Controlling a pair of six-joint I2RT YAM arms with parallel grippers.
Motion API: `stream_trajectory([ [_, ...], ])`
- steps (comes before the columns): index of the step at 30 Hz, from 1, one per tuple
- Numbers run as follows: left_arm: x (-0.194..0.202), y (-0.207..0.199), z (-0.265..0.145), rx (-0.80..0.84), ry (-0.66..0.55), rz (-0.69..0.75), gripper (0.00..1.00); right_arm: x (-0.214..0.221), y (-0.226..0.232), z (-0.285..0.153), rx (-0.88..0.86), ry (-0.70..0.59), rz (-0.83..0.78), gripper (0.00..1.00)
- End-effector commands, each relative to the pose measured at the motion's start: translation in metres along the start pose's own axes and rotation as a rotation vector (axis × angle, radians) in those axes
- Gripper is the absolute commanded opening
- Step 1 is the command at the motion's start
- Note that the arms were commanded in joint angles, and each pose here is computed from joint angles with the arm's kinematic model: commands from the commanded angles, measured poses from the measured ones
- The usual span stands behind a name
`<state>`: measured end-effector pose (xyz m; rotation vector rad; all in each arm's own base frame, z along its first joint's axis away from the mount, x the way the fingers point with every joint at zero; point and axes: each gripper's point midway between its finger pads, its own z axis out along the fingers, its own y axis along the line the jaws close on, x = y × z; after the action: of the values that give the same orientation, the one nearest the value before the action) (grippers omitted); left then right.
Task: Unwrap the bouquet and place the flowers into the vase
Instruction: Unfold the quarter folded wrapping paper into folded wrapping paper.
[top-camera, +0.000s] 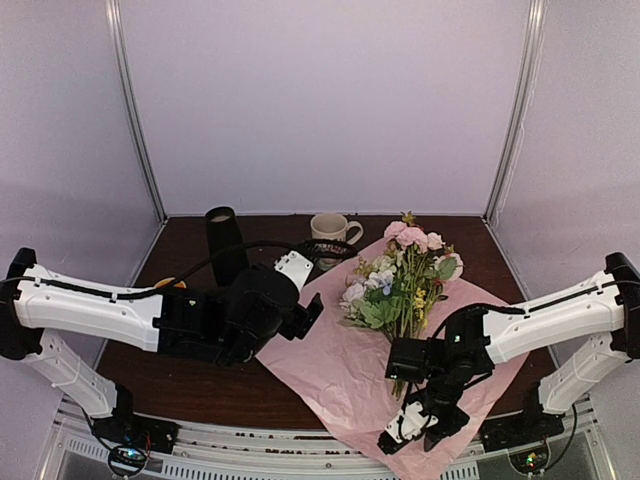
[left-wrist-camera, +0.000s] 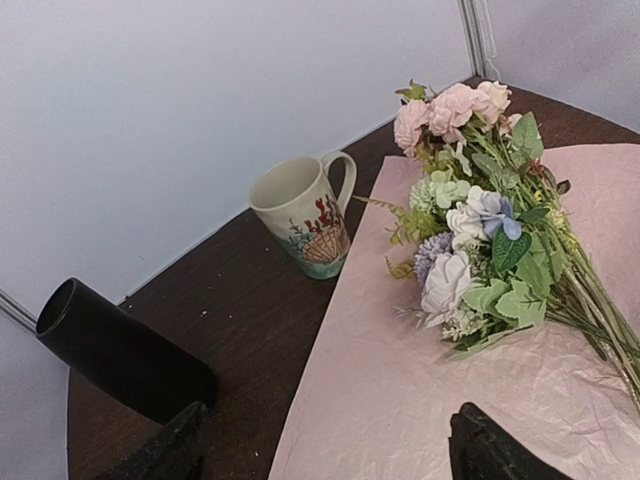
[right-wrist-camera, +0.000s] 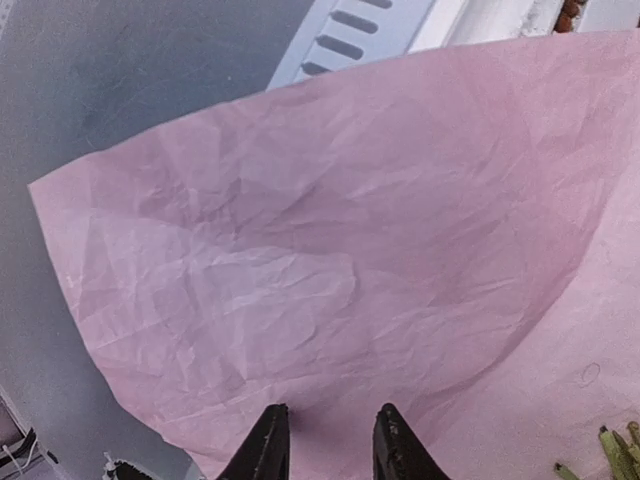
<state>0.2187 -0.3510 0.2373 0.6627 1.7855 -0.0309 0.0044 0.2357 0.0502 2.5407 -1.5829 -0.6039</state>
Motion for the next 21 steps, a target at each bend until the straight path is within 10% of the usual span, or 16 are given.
stream_trajectory([
  [1, -0.014, -0.004, 0.004, 0.015, -0.020, -0.048, 0.83, -0.005, 0.005, 0.019, -0.029, 0.045, -0.022, 0.30],
  [13, 0.004, -0.018, 0.023, 0.044, 0.079, -0.086, 0.98, -0.007, -0.009, 0.016, 0.014, 0.037, 0.023, 0.30],
  [21, 0.005, -0.063, 0.039, 0.250, 0.141, -0.159, 0.87, 0.003, -0.046, -0.103, 0.283, -0.211, 0.136, 0.34],
])
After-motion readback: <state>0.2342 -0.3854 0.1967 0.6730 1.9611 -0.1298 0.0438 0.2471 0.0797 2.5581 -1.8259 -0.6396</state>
